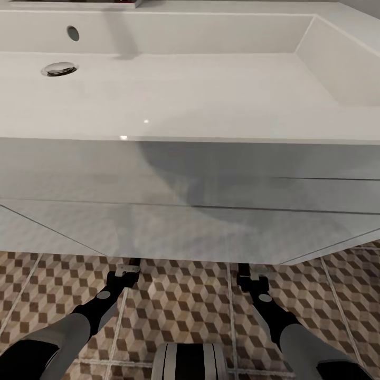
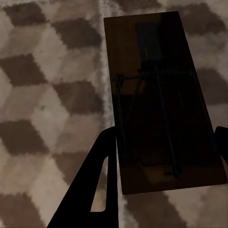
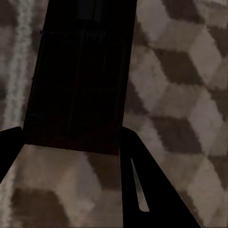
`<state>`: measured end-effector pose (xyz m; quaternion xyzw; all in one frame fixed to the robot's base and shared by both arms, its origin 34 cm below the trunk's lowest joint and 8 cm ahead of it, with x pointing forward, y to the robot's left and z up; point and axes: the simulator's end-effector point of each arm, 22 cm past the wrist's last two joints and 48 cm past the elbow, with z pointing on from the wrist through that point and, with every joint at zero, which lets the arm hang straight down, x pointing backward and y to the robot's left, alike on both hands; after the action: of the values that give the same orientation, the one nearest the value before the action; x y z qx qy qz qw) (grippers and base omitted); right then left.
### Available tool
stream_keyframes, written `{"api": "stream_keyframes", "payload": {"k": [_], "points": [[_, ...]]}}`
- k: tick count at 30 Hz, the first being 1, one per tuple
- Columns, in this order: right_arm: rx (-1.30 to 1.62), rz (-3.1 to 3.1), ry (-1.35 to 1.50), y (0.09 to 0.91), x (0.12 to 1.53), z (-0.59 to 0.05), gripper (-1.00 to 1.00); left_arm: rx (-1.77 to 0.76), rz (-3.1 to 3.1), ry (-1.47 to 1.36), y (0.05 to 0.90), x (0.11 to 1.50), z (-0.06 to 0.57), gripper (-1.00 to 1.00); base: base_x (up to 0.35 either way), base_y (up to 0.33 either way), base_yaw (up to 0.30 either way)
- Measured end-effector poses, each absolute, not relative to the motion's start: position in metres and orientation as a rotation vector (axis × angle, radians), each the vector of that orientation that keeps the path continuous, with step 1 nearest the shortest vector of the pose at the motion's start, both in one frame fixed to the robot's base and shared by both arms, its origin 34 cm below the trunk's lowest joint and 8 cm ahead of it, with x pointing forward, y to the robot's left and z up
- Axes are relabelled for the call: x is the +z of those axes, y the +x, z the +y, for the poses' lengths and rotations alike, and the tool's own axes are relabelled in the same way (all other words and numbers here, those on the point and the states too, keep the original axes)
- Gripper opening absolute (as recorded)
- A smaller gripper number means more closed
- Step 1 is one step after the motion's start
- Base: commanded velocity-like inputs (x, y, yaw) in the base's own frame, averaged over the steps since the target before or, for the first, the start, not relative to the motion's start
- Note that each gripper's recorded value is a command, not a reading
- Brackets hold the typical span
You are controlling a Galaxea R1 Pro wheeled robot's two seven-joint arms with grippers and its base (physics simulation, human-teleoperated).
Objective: Take the four mousetraps from the cabinet in the bathroom and place them on the bathroom floor. Make sure all four end up on the same floor surface, and ensure that at least two of them are either under or directly next to the same bathroom sink.
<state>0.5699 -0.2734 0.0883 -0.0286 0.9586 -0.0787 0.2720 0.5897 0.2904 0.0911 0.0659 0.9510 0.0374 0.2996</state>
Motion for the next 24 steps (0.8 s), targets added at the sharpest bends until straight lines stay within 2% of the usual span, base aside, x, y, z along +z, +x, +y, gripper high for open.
{"api": "stream_keyframes", "payload": {"k": [19, 24], "points": [[-0.205, 2.550, -0.087, 0.594, 0.096, -0.269, -1.00, 0.104, 2.527, 0.171, 0.589, 0.091, 0.290, -1.00, 0.001, 0.000, 0.000], [-0.205, 2.549, -0.088, 0.594, 0.096, -0.269, -1.00, 0.130, 2.525, 0.162, 0.590, 0.092, 0.295, -1.00, 0.150, 0.030, 0.000]]}}
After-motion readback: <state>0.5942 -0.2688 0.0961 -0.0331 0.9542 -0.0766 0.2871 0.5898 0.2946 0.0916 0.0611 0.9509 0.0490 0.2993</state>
